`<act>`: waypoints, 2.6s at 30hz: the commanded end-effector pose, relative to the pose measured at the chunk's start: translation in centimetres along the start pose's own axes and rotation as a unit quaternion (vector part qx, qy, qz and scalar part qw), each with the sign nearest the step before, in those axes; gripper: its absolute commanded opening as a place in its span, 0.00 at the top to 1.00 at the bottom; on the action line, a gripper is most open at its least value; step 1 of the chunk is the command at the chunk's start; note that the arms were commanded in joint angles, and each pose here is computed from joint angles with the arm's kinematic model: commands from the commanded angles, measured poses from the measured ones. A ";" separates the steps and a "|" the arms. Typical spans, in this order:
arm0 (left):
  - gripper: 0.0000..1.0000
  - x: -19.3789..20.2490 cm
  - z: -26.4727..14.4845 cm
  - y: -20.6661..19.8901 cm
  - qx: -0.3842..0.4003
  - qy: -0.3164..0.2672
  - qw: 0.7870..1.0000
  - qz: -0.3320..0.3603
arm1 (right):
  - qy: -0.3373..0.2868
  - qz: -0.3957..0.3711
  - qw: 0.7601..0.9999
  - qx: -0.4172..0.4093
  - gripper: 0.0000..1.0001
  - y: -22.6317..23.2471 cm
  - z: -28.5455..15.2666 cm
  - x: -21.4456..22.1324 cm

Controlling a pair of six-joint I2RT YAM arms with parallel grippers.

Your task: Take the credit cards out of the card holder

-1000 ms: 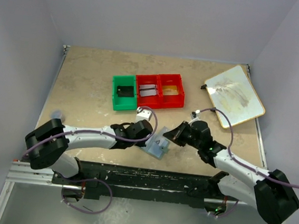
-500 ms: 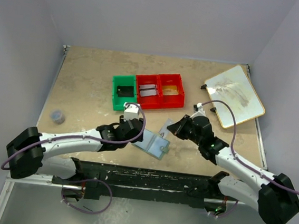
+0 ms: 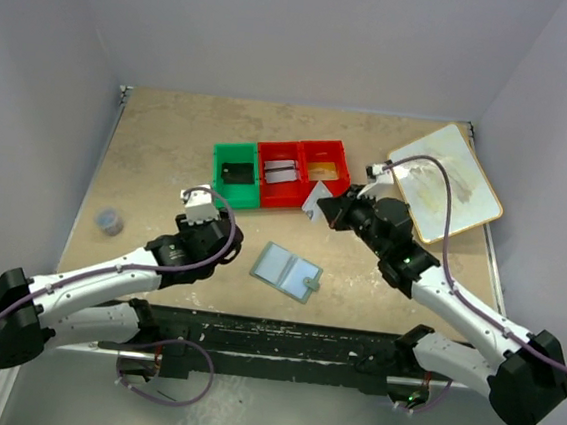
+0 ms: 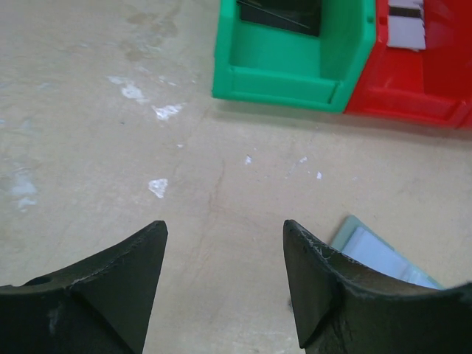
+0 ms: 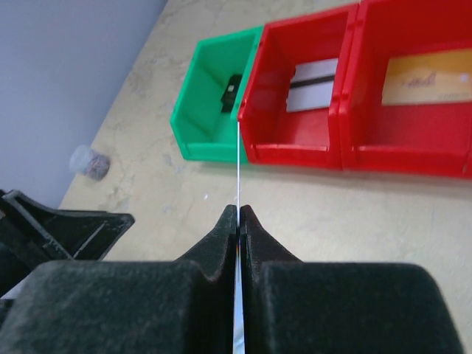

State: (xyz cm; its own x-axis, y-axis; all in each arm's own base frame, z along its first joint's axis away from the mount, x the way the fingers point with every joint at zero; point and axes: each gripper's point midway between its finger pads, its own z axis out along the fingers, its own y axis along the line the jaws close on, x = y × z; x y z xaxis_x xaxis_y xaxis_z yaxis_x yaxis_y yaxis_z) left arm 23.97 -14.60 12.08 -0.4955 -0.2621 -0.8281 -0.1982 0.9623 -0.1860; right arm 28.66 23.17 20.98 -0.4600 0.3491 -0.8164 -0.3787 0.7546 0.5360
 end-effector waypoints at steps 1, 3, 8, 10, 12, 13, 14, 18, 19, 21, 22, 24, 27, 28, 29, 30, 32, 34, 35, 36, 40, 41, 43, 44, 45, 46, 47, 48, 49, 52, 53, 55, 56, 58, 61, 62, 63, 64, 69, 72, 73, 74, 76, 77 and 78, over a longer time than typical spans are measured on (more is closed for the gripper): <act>0.37 -2.9 -0.8 3.6 -0.076 -0.064 0.994 -0.034 | -0.050 -0.092 0.995 -0.002 1.00 1.6 0.9 -4.2; 0.37 -3.8 -1.3 4.8 -0.098 -0.083 0.991 -0.045 | -0.062 -0.129 0.990 0.005 1.00 2.3 1.1 -5.4; 0.34 -4.0 -2.0 5.5 -0.100 -0.086 0.988 -0.076 | -0.075 -0.240 0.968 0.025 1.00 3.7 2.3 -7.1; 0.34 -3.9 -2.1 5.5 -0.095 -0.084 0.988 -0.088 | -0.070 -0.303 0.950 0.029 1.00 4.0 3.3 -7.2; 0.34 -3.9 -2.2 5.5 -0.090 -0.082 0.988 -0.097 | -0.045 -0.347 0.935 0.063 1.00 2.6 4.8 -6.4; 0.33 -3.8 -2.3 5.5 -0.087 -0.081 0.988 -0.098 | -0.017 -0.353 0.930 0.097 1.00 1.4 5.8 -5.8; 0.32 -3.9 -2.4 5.5 -0.084 -0.080 0.988 -0.098 | 0.008 -0.358 0.927 0.112 1.00 0.9 6.5 -5.4; 0.31 -3.7 -2.6 6.0 -0.087 -0.075 0.989 -0.094 | 0.036 -0.405 0.905 0.121 1.00 0.4 9.0 -4.9; 0.30 -3.6 -2.7 6.1 -0.088 -0.073 0.989 -0.092 | 0.037 -0.411 0.906 0.095 1.00 1.2 9.7 -4.5; 0.30 -3.6 -2.9 6.3 -0.086 -0.071 0.989 -0.092 | 0.040 -0.436 0.898 0.044 1.00 2.4 10.9 -3.5; 0.30 -3.6 -3.0 6.4 -0.085 -0.069 0.990 -0.092 | 0.043 -0.453 0.890 0.028 1.00 2.7 11.4 -3.2; 0.30 -3.6 -3.1 6.6 -0.085 -0.069 0.990 -0.092 | 0.053 -0.476 0.878 0.006 1.00 3.2 12.6 -2.6; 0.30 -3.9 -3.5 7.0 -0.083 -0.073 0.989 -0.097 | 0.088 -0.519 0.850 -0.025 1.00 3.3 14.8 -1.1; 0.30 -4.0 -3.6 7.1 -0.082 -0.073 0.989 -0.098 | 0.097 -0.528 0.843 -0.029 1.00 3.1 15.6 -0.8; 0.30 -4.1 -3.7 7.1 -0.080 -0.074 0.989 -0.100 | 0.110 -0.536 0.837 -0.022 1.00 2.6 16.4 -0.5; 0.30 -4.2 -3.9 7.1 -0.078 -0.075 0.989 -0.100 | 0.120 -0.539 0.834 -0.016 1.00 2.2 17.1 -0.3; 0.30 -4.5 -4.1 7.2 -0.077 -0.077 0.989 -0.100 | 0.138 -0.552 0.823 -0.008 1.00 1.2 18.5 0.0; 0.30 -4.7 -4.3 7.4 -0.077 -0.078 0.989 -0.099 | 0.150 -0.560 0.815 0.016 1.00 0.0 19.6 0.1; 0.30 -4.9 -4.4 7.4 -0.078 -0.079 0.989 -0.099 | 0.156 -0.562 0.812 0.025 1.00 -0.7 20.0 0.2; 0.30 -4.9 -4.5 7.5 -0.078 -0.079 0.989 -0.099 | 0.157 -0.564 0.810 0.029 1.00 -1.2 20.3 0.1; 0.30 -5.2 -4.8 7.6 -0.074 -0.080 0.989 -0.104 | 0.161 -0.571 0.804 0.029 1.00 -2.3 21.1 0.1; 0.30 -5.3 -4.9 7.6 -0.073 -0.081 0.988 -0.106 | 0.162 -0.576 0.801 0.029 1.00 -2.6 21.3 0.2; 0.30 -5.4 -5.0 7.6 -0.070 -0.082 0.988 -0.110 | 0.167 -0.587 0.792 0.028 1.00 -2.9 21.7 0.4; 0.30 -5.4 -5.0 7.6 -0.069 -0.083 0.988 -0.110 | 0.170 -0.592 0.787 0.030 1.00 -3.2 21.9 0.6; 0.30 -5.4 -5.0 7.6 -0.069 -0.084 0.988 -0.109 | 0.171 -0.595 0.784 0.036 1.00 -3.5 22.2 0.5; 0.30 -5.5 -5.0 7.6 -0.070 -0.084 0.988 -0.108 | 0.172 -0.597 0.782 0.039 1.00 -3.7 22.5 0.6; 0.30 -5.5 -5.1 7.7 -0.070 -0.084 0.988 -0.107 | 0.175 -0.599 0.780 0.042 1.00 -4.1 22.9 0.8; 0.30 -5.6 -5.1 7.7 -0.071 -0.084 0.988 -0.106 | 0.177 -0.602 0.778 0.046 1.00 -4.4 23.2 0.8; 0.30 -5.6 -5.1 7.8 -0.073 -0.084 0.988 -0.104 | 0.179 -0.604 0.775 0.051 1.00 -4.7 23.5 1.0; 0.30 -5.8 -5.4 8.0 -0.073 -0.086 0.988 -0.108 | 0.186 -0.607 0.771 0.058 1.00 -5.3 24.5 1.5; 0.30 -5.9 -5.5 8.1 -0.073 -0.087 0.987 -0.110 | 0.187 -0.609 0.768 0.060 1.00 -5.4 24.7 1.5; 0.30 -5.9 -5.6 8.2 -0.070 -0.088 0.987 -0.115 | 0.190 -0.618 0.759 0.071 1.00 -6.2 25.2 1.8; 0.30 -6.0 -5.6 8.2 -0.068 -0.089 0.987 -0.118 | 0.191 -0.623 0.755 0.077 1.00 -6.4 25.4 1.8; 0.30 -6.0 -5.7 8.2 -0.066 -0.090 0.986 -0.122 | 0.196 -0.631 0.746 0.085 1.00 -7.3 25.7 2.2; 0.30 -6.0 -5.7 8.2 -0.065 -0.089 0.987 -0.121 | 0.196 -0.633 0.744 0.089 0.98 -7.6 26.0 2.3; 0.30 -6.0 -5.7 8.2 -0.064 -0.089 0.987 -0.120 | 0.195 -0.631 0.746 0.090 0.96 -7.5 26.0 2.3; 0.30 -5.9 -5.6 8.1 -0.064 -0.088 0.987 -0.119 | 0.196 -0.630 0.746 0.085 0.95 -7.5 26.1 2.5; 0.30 -5.9 -5.6 8.1 -0.065 -0.087 0.987 -0.117 | 0.197 -0.631 0.747 0.078 0.94 -7.3 26.1 2.7; 0.30 -5.7 -5.4 8.0 -0.067 -0.084 0.988 -0.111 | 0.208 -0.626 0.750 0.047 0.88 -7.0 26.0 3.9; 0.30 -5.6 -5.4 7.9 -0.066 -0.083 0.988 -0.112 | 0.223 -0.626 0.747 0.029 0.85 -7.2 25.7 4.8; 0.30 -5.6 -5.4 7.9 -0.067 -0.083 0.988 -0.110 | 0.226 -0.620 0.751 0.021 0.79 -7.1 25.6 5.0; 0.30 -5.6 -5.4 7.9 -0.066 -0.083 0.988 -0.111 | 0.229 -0.612 0.757 0.009 0.74 -7.0 25.5 5.1; 0.30 -5.5 -5.3 7.8 -0.064 -0.081 0.989 -0.110 | 0.224 -0.593 0.774 -0.003 0.67 -6.6 25.5 4.6; 0.30 -5.5 -5.3 7.7 -0.063 -0.080 0.989 -0.108 | 0.224 -0.584 0.780 -0.008 0.66 -6.5 25.4 4.3; 0.30 -5.4 -5.2 7.7 -0.062 -0.079 0.989 -0.107 | 0.220 -0.577 0.786 -0.011 0.64 -6.4 25.5 3.8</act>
State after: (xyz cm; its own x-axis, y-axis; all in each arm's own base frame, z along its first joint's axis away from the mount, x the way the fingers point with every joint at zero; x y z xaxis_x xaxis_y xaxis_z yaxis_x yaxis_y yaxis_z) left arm 20.24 -5.79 16.76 -0.3185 -0.4160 -0.8517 -0.4006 0.8734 -0.2768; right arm 49.44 33.39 6.09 -0.0322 -0.8530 -0.5209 -0.7310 0.3756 -0.5698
